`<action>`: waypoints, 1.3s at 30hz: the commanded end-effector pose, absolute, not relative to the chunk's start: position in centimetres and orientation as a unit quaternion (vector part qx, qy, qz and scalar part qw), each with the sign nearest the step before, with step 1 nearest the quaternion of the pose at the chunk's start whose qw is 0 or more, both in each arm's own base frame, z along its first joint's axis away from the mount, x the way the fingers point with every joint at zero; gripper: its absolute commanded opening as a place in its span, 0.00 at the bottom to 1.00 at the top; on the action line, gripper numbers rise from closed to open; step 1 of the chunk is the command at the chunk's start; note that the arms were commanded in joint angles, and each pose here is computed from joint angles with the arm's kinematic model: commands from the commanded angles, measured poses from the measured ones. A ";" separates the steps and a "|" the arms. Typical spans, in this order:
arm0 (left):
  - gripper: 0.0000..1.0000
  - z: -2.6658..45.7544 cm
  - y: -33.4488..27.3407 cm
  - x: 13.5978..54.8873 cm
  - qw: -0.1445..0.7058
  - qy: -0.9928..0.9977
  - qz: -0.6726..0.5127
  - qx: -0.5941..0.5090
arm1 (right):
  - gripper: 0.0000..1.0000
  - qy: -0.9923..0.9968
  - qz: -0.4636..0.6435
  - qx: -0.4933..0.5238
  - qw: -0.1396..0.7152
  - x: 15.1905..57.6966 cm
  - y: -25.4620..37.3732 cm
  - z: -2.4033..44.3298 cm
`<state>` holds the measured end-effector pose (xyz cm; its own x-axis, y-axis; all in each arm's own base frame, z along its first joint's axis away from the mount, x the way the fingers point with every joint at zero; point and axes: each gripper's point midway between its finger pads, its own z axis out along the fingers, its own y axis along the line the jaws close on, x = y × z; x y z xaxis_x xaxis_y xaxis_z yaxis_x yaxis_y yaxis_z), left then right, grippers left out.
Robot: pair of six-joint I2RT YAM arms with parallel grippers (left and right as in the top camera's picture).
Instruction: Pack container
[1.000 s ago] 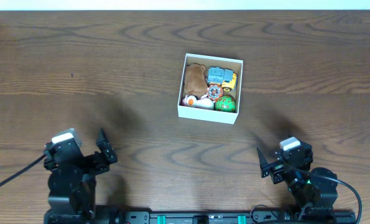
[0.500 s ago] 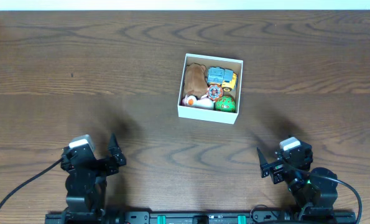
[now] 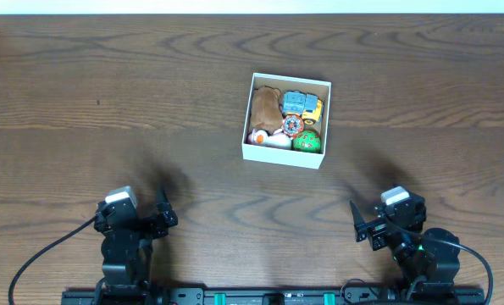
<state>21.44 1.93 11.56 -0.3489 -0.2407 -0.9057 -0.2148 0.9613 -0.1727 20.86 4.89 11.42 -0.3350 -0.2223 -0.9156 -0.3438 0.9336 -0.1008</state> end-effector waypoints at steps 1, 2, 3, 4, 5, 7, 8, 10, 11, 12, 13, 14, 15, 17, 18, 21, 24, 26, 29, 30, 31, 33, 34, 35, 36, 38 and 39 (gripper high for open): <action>0.98 11.4 1.9 21.5 0.555 0.820 -0.013 -0.141 | 0.99 0.815 0.058 -0.171 0.551 20.8 5.0 11.3; 0.98 11.4 2.0 21.5 0.555 0.820 -0.013 -0.141 | 0.99 0.815 0.058 -0.171 0.551 20.8 5.0 11.3; 0.98 11.4 2.0 21.5 0.555 0.820 -0.013 -0.141 | 0.99 0.815 0.058 -0.171 0.551 20.8 5.0 11.3; 0.98 11.3 2.0 21.4 0.554 0.821 -0.013 -0.141 | 0.99 0.815 0.058 -0.171 0.551 20.8 5.0 11.3; 0.98 11.2 2.0 21.4 0.552 0.822 -0.012 -0.141 | 0.99 0.815 0.058 -0.171 0.551 20.8 5.0 11.3; 0.98 11.0 2.0 21.3 0.548 0.825 -0.011 -0.141 | 0.99 0.815 0.058 -0.171 0.551 20.8 5.0 11.3; 0.98 10.9 2.0 21.3 0.545 0.826 -0.011 -0.141 | 0.99 0.815 0.058 -0.171 0.551 20.8 5.0 11.3; 0.98 10.7 2.0 21.2 0.541 0.829 -0.010 -0.141 | 0.99 0.815 0.058 -0.171 0.551 20.8 5.0 11.3; 0.98 10.6 2.0 21.1 0.540 0.830 -0.009 -0.141 | 0.99 0.815 0.058 -0.171 0.551 20.8 5.0 11.3; 0.98 10.6 2.0 21.1 0.540 0.830 -0.010 -0.140 | 0.99 0.815 0.058 -0.171 0.551 20.8 5.0 11.3; 0.98 10.6 2.0 21.1 0.540 0.830 -0.010 -0.140 | 0.99 0.815 0.058 -0.171 0.551 20.8 5.0 11.3; 0.98 10.6 2.0 21.1 0.540 0.830 -0.009 -0.141 | 0.99 0.815 0.058 -0.171 0.551 20.8 5.0 11.3; 0.98 10.6 2.0 21.1 0.540 0.830 -0.010 -0.140 | 0.99 0.815 0.058 -0.171 0.551 20.8 5.0 11.3; 0.98 10.6 2.0 21.1 0.540 0.830 -0.010 -0.140 | 0.99 0.815 0.058 -0.171 0.551 20.8 5.0 11.3; 0.98 10.6 2.0 21.1 0.540 0.830 -0.010 -0.140 | 0.99 0.815 0.058 -0.171 0.551 20.8 5.0 11.3; 0.98 10.6 2.0 21.1 0.540 0.830 -0.010 -0.140 | 0.99 0.815 0.058 -0.171 0.551 20.8 5.0 11.3; 0.98 10.6 2.0 21.1 0.540 0.830 -0.010 -0.140 | 0.99 0.815 0.058 -0.171 0.551 20.8 5.0 11.3; 0.98 10.6 2.0 21.1 0.540 0.830 -0.010 -0.140 | 0.99 0.815 0.058 -0.171 0.551 20.8 5.0 11.3; 0.98 10.6 2.0 21.1 0.540 0.830 -0.010 -0.140 | 0.99 0.815 0.058 -0.171 0.551 20.8 5.0 11.3; 0.98 10.6 2.0 21.1 0.540 0.830 -0.010 -0.140 | 0.99 0.815 0.058 -0.171 0.551 20.8 5.0 11.3; 0.98 10.6 2.0 21.1 0.540 0.830 -0.010 -0.140 | 0.99 0.815 0.058 -0.171 0.551 20.8 5.0 11.3; 0.98 10.6 2.0 21.1 0.540 0.830 -0.010 -0.140 | 0.99 0.815 0.058 -0.171 0.551 20.8 5.0 11.3; 0.98 10.6 2.0 21.1 0.540 0.830 -0.010 -0.140 | 0.99 0.815 0.058 -0.171 0.551 20.8 5.0 11.3; 0.98 10.6 2.0 21.1 0.540 0.830 -0.010 -0.140 | 0.99 0.815 0.058 -0.171 0.551 20.8 5.0 11.3; 0.98 10.6 2.0 21.1 0.540 0.830 -0.010 -0.140 | 0.99 0.815 0.058 -0.171 0.551 20.8 5.0 11.3; 0.98 10.6 2.0 21.1 0.540 0.830 -0.010 -0.140 | 0.99 0.815 0.058 -0.171 0.551 20.8 5.0 11.3; 0.98 10.6 2.0 21.1 0.540 0.830 -0.010 -0.140 | 0.99 0.815 0.058 -0.171 0.551 20.8 5.0 11.3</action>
<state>21.29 1.89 11.08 -0.3661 -0.2411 -0.8988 -0.2159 0.9615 -0.1700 20.86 4.89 11.42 -0.3351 -0.2219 -0.9157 -0.3437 0.9337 -0.1005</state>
